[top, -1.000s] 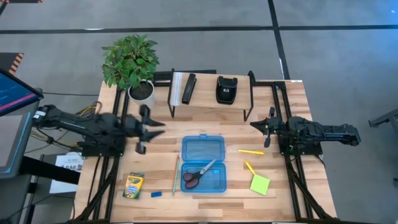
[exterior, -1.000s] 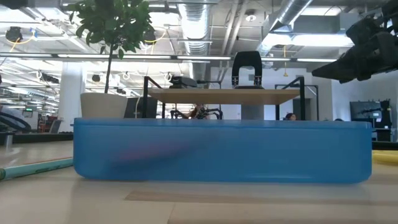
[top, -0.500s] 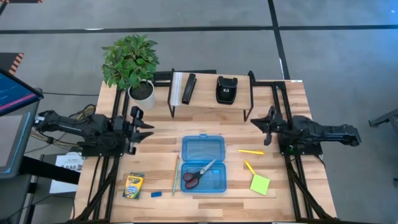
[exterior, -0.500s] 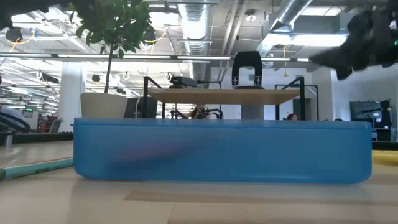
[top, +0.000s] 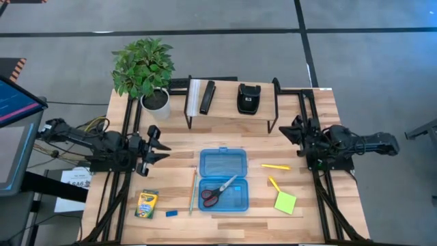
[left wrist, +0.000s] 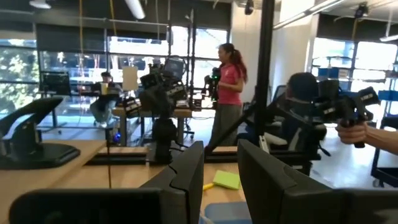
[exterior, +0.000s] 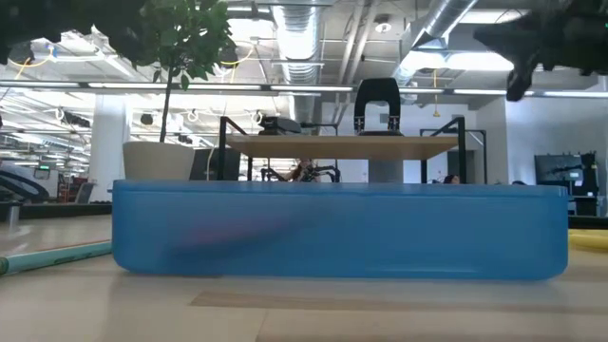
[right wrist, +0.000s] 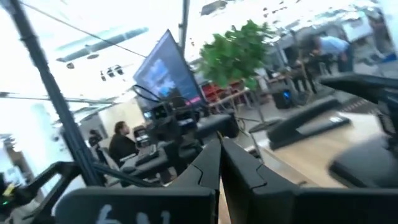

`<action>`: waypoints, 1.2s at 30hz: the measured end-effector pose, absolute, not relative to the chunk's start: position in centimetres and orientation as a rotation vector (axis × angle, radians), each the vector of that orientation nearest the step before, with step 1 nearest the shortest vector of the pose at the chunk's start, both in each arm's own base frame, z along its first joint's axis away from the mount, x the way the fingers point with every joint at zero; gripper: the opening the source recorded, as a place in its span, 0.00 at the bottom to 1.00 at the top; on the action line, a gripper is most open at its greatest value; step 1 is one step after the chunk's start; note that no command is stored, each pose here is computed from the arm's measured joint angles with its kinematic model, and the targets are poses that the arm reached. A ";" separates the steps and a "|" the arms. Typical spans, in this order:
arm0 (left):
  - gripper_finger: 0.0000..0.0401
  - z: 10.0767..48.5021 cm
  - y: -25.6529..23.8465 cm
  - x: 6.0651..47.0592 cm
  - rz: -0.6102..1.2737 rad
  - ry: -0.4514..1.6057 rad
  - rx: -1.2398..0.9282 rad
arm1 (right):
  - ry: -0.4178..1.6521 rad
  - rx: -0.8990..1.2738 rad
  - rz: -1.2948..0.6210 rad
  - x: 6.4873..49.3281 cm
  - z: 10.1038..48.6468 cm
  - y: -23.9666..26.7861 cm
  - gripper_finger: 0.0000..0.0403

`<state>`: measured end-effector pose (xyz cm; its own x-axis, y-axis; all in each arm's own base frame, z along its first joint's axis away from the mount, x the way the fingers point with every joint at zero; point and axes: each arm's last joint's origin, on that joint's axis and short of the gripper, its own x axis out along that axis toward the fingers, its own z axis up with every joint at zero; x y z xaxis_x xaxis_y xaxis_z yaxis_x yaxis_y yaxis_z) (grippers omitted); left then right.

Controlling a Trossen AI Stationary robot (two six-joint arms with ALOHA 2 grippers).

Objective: Pack school essentials
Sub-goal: Put the black scissors into the blue supply box

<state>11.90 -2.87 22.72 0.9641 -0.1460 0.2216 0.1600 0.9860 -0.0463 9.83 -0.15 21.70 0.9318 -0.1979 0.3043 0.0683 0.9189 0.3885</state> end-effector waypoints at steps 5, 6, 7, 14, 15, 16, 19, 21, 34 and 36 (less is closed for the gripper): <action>0.22 22.7 -2.9 11.9 -0.155 -0.223 -0.038 | -0.296 0.286 -0.116 11.7 22.7 0.7 0.09; 0.22 22.7 -2.9 11.9 -0.154 -0.222 -0.037 | -0.267 0.275 -0.124 12.3 22.9 0.9 0.09; 0.22 22.7 -2.9 11.9 -0.152 -0.222 -0.037 | -0.239 0.264 -0.130 12.8 23.1 1.1 0.09; 0.22 22.7 -2.9 11.9 -0.149 -0.219 -0.037 | -0.087 0.230 -0.075 17.0 24.9 3.0 0.09; 0.22 22.7 -2.9 11.9 -0.150 -0.219 -0.037 | -0.066 0.225 -0.064 17.6 25.1 3.4 0.09; 0.22 22.7 -2.9 11.9 -0.150 -0.218 -0.042 | -0.042 0.217 -0.055 18.3 25.1 3.8 0.09; 0.22 22.6 -2.9 11.9 -0.152 -0.211 -0.058 | 0.062 0.177 -0.032 20.3 24.7 5.1 0.09; 0.22 22.6 -2.9 11.9 -0.154 -0.202 -0.071 | 0.114 0.147 -0.014 21.7 24.5 6.0 0.11; 0.22 22.5 -2.9 11.9 -0.159 -0.191 -0.117 | 0.460 0.010 0.044 29.2 20.5 11.4 0.38; 0.22 22.4 -2.9 11.9 -0.163 -0.186 -0.129 | 0.502 -0.007 0.044 30.1 20.1 12.0 0.41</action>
<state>11.94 -2.93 22.45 0.9697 -0.1486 0.1940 0.1725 0.9785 -0.1127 30.09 11.97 20.05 0.8758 0.0402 -0.4810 -0.0436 0.9990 0.0041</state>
